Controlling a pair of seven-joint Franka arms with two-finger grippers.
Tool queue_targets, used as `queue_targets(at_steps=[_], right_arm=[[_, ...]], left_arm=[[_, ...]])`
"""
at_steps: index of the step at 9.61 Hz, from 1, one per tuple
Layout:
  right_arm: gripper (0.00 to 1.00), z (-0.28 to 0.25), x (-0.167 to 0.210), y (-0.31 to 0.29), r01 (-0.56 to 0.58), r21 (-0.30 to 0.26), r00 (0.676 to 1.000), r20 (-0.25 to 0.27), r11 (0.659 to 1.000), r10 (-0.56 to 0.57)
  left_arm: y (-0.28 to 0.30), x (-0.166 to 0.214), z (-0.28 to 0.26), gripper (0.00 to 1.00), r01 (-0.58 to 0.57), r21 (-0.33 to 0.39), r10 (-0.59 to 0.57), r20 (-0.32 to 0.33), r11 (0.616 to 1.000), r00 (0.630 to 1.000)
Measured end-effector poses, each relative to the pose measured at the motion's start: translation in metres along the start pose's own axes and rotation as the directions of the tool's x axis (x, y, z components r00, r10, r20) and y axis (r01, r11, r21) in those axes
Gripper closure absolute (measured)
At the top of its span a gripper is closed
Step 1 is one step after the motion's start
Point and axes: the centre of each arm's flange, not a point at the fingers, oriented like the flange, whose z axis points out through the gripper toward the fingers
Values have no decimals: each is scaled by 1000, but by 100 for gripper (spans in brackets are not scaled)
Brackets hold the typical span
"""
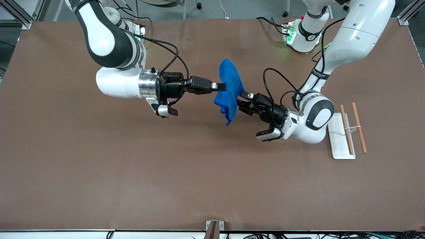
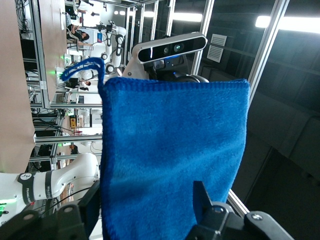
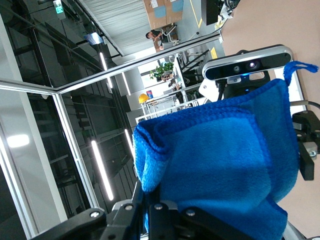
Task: Right arm passes towel to left arm to hang
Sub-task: 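Grasp the towel corner with the left gripper beside the right gripper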
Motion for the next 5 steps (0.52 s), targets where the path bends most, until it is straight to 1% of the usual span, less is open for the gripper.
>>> queue_targets(at_steps=[3,4,5], right_arm=[[95,1,-1,0,0,-1,1000,2,1000,0],[95,2,-1,0,0,-1,1000,3,1000,0],[95,2,-1,0,0,-1,1000,3,1000,0]], left_arm=[[-1,1,-1,24,0,-6,-1,-7,1000,1000],[0,1,-1,28,-2,-13,1,-13,1000,1000],[1,2,-1,39,-4,-21,3,-19,1000,1000]])
